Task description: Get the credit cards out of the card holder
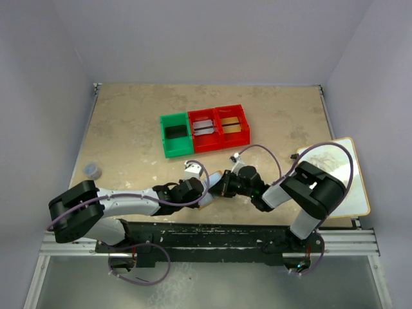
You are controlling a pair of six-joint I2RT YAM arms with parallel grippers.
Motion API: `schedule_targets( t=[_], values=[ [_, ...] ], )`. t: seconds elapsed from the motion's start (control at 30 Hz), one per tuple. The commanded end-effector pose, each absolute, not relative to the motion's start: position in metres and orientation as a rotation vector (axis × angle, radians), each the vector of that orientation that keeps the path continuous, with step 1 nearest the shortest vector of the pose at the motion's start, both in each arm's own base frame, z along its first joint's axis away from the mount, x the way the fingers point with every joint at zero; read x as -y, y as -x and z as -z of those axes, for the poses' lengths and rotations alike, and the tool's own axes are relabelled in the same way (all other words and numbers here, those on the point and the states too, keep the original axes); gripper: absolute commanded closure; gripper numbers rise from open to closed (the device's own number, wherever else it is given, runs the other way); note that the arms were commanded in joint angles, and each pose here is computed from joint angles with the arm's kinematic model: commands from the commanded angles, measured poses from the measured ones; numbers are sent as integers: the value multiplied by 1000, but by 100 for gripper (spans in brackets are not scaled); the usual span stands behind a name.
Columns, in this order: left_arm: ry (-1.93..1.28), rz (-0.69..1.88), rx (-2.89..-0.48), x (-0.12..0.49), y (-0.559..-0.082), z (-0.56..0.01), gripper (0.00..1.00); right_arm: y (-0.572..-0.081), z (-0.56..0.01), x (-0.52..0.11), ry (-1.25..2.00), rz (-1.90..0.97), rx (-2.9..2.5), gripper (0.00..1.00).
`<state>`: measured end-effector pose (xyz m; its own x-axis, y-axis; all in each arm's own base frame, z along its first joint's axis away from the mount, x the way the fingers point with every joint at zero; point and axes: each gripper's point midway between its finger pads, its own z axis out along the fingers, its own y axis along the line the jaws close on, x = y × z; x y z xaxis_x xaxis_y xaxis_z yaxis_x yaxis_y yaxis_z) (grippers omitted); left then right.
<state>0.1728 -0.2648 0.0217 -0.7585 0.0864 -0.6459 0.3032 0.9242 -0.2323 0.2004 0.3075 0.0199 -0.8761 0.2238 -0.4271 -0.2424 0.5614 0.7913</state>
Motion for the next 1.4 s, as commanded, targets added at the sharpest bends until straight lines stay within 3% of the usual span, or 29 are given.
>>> schedule_targets(
  t=[0.0, 0.7, 0.77, 0.9, 1.1, 1.37],
  values=[
    [-328, 370, -2471, 254, -163, -2, 100, -151, -47, -330, 230, -1521, -2347, 100],
    [-331, 354, -2422, 251, -169, -13, 96, -163, -56, -295, -8, -1343, -2356, 100],
    [-340, 344, -2423, 251, -170, -13, 95, -169, -56, -298, -11, -1322, -2367, 89],
    [-342, 346, -2416, 252, -172, -18, 94, -184, -52, -299, 11, -1240, -2399, 75],
    [-283, 415, -2367, 259, -179, -42, 81, -202, -57, -299, 38, -1215, -2385, 69],
    [-205, 472, -2320, 272, -199, -67, 81, -213, -43, -300, 52, -1215, -2429, 68]
  ],
)
